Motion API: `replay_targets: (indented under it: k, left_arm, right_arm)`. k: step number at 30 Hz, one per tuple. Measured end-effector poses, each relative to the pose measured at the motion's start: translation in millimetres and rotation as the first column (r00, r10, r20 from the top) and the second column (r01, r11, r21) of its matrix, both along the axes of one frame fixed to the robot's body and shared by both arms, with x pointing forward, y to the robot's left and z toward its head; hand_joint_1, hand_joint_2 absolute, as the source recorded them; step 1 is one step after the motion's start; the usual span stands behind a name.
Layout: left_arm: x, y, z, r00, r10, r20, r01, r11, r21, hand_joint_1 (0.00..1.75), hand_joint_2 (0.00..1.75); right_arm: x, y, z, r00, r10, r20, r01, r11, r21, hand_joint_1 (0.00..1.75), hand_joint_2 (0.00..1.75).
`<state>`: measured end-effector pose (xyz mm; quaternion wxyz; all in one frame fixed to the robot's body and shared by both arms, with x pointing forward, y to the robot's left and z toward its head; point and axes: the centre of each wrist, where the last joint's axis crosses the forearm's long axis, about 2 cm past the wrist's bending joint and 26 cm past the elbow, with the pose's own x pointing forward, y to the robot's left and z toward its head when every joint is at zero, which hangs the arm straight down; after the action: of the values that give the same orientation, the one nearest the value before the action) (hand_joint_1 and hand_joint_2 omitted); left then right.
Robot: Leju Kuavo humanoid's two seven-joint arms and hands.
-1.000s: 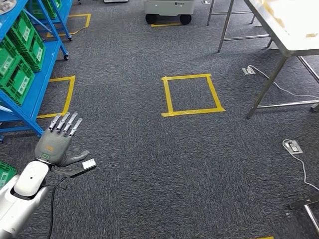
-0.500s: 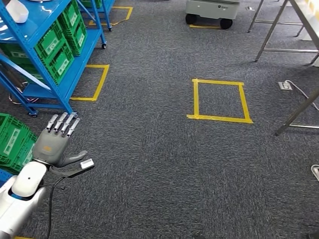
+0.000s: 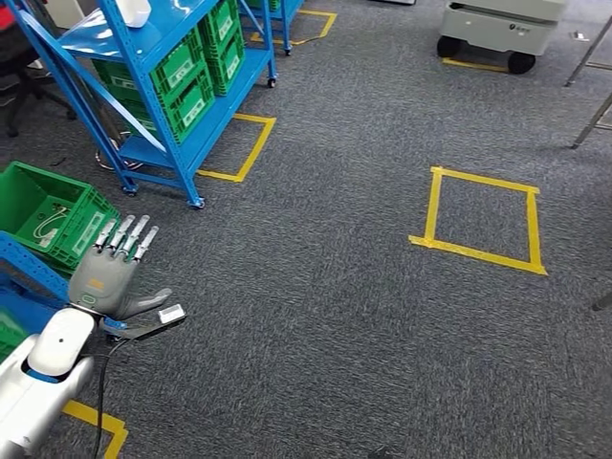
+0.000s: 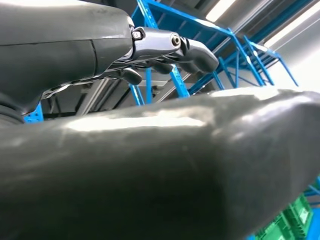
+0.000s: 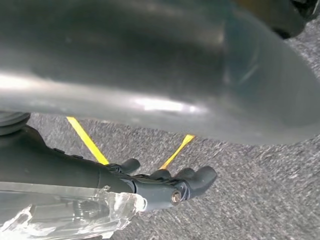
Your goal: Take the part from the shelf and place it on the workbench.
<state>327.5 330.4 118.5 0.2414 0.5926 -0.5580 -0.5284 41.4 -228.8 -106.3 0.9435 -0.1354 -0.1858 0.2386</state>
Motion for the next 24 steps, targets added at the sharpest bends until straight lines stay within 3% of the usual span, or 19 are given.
replay_targets:
  k: [13, 24]
  left_arm:
    - [2.3, -1, 2.3, 1.0, 0.007, 0.009, -0.007, 1.0, -0.003, 0.0, 0.0]
    - [-4.3, -13, -7.0, 0.999, -0.01, -0.044, 0.009, 0.999, -0.037, 0.0, 0.0]
  right_arm:
    - [1, -1, 0, 1.0, 0.0, 0.005, 0.0, 1.0, -0.005, 0.0, 0.0]
    - [-3, -1, 0, 1.0, -0.009, -0.004, 0.009, 1.0, -0.01, 0.0, 0.0]
